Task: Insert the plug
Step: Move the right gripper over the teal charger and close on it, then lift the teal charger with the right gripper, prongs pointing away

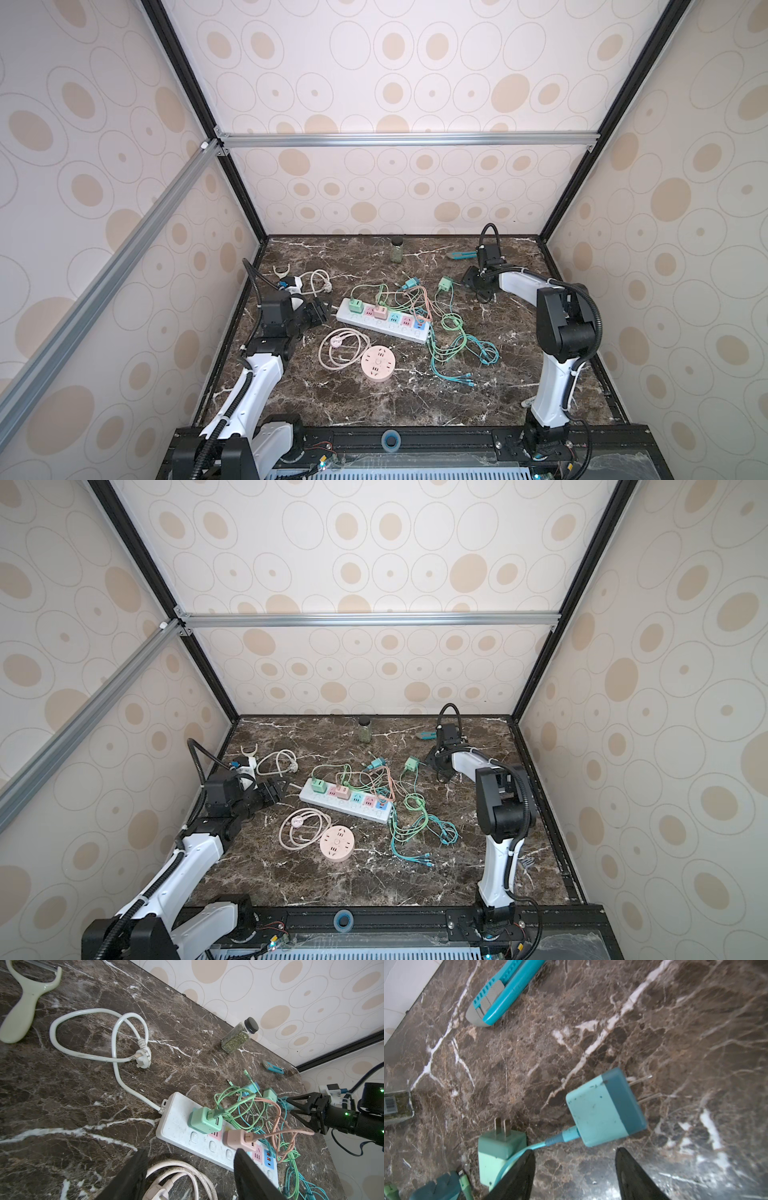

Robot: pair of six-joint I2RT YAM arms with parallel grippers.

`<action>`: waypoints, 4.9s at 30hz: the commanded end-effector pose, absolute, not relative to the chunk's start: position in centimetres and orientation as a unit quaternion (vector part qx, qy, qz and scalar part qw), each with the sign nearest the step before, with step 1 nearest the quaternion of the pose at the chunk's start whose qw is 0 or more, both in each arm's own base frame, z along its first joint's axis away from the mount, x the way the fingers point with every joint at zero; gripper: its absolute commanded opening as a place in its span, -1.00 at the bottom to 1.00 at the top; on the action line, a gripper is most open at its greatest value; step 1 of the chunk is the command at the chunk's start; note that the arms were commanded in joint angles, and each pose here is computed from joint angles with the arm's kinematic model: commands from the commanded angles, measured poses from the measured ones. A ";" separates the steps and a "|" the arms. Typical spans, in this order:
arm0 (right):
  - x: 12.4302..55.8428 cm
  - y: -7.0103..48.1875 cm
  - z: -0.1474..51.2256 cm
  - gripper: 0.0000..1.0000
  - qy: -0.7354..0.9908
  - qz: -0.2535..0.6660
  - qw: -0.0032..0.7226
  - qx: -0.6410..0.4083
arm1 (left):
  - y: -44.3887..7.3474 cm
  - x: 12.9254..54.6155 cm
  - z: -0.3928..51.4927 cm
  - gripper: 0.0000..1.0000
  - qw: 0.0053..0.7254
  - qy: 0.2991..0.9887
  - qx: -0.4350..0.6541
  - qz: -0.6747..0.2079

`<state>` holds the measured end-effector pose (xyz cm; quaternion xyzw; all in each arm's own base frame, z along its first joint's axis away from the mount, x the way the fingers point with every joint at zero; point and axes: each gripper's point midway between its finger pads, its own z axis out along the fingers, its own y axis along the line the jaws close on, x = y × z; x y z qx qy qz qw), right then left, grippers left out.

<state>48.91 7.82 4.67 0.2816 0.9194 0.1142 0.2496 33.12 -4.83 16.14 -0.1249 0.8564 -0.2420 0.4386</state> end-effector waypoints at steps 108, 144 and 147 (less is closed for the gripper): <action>48.7 7.1 2.2 0.31 0.970 0.029 0.184 0.155 | -4.8 32.9 16.4 0.33 0.449 0.853 -0.113 -0.242; 50.6 5.7 -0.1 0.01 0.956 -0.008 0.190 0.223 | -5.0 32.9 16.4 0.33 0.448 0.852 -0.109 -0.247; 50.7 5.7 0.2 -0.07 0.959 -0.012 0.195 0.205 | -4.9 32.9 16.3 0.33 0.447 0.853 -0.110 -0.247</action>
